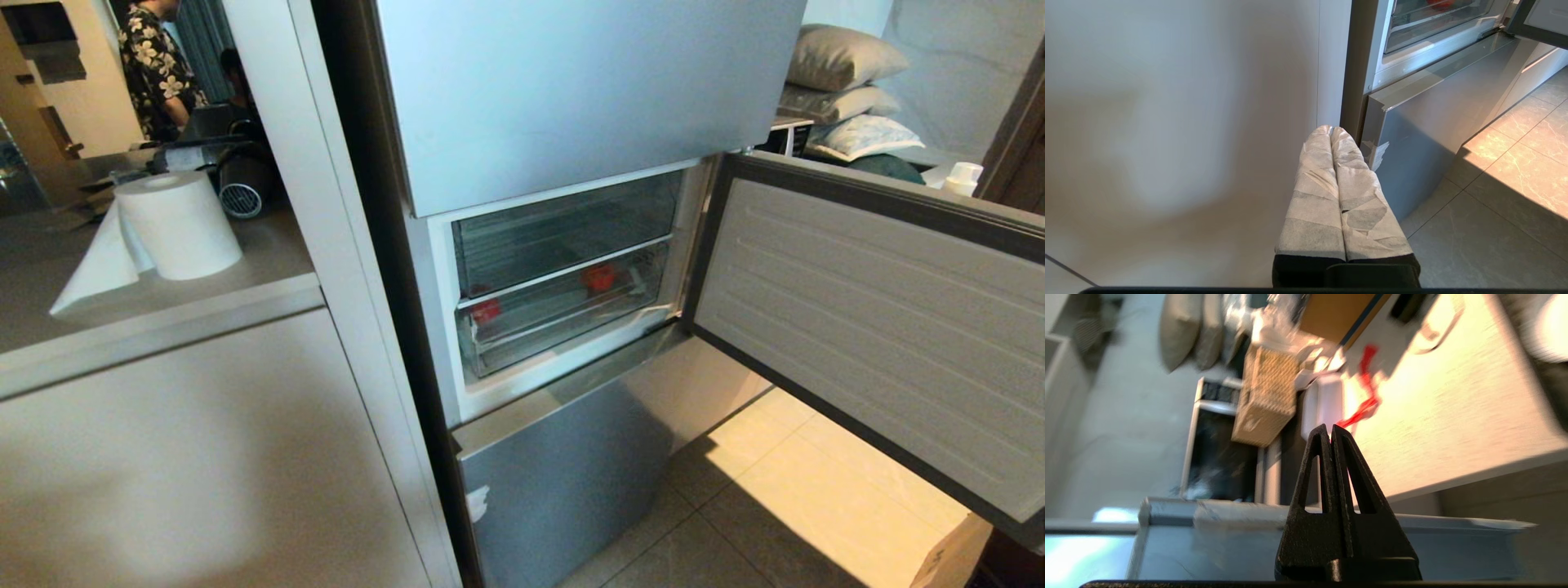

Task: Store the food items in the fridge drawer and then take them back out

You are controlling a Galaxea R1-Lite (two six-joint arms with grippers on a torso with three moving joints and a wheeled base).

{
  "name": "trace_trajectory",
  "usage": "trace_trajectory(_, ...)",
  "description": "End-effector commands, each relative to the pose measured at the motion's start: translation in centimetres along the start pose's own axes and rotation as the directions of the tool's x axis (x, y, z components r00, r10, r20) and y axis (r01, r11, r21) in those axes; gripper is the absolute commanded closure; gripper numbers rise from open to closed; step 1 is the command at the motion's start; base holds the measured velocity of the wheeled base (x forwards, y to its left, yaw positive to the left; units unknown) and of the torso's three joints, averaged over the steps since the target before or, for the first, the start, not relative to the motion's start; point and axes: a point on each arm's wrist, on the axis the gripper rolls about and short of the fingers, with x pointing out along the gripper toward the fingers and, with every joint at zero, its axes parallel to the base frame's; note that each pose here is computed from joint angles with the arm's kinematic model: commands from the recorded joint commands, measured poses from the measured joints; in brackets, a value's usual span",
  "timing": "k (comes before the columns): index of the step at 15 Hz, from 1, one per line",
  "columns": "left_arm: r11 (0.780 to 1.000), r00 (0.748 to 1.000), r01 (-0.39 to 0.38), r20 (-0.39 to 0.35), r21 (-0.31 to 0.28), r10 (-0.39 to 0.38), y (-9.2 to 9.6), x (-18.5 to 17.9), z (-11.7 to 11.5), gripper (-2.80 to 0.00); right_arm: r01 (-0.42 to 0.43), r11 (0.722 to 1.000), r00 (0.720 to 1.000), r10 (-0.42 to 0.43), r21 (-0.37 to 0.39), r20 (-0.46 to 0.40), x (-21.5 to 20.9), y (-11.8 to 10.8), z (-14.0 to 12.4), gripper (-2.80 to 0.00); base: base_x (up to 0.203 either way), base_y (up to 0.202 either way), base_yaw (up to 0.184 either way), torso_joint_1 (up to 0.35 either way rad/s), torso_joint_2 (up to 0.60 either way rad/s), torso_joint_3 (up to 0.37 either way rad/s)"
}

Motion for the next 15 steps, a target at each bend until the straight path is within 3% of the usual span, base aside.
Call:
trace_trajectory(1, 1.000, 1.000, 0.000, -0.001, -0.001, 0.000, 0.0, 0.0, 0.0, 0.00, -0.020, 0.999, 0.998, 0.023, 0.037, -0.061, 2.4, -0.4, 0.0, 0.00, 0.000, 0.000, 0.000, 0.000, 0.00, 0.000)
trace_trajectory(8, 1.000, 1.000, 0.000, -0.001, -0.001, 0.000, 0.0, 0.0, 0.0, 0.00, -0.053, 0.997, 0.964, 0.065, 0.057, -0.258, 6.5, 0.6, -5.0, 0.00, 0.000, 0.000, 0.000, 0.000, 0.00, 0.000)
trace_trajectory(11, 1.000, 1.000, 0.000, -0.001, -0.001, 0.000, 0.0, 0.0, 0.0, 0.00, -0.080, 0.995, 0.954, 0.092, 0.052, -0.286, 4.7, 1.7, -5.8, 0.00, 0.000, 0.000, 0.000, 0.000, 0.00, 0.000)
trace_trajectory(15, 1.000, 1.000, 0.000, -0.001, -0.001, 0.000, 0.0, 0.0, 0.0, 0.00, -0.173, 0.985, 0.931, 0.173, 0.028, -0.322, -1.3, 4.5, -7.4, 0.00, 0.000, 0.000, 0.000, 0.000, 0.00, 0.000)
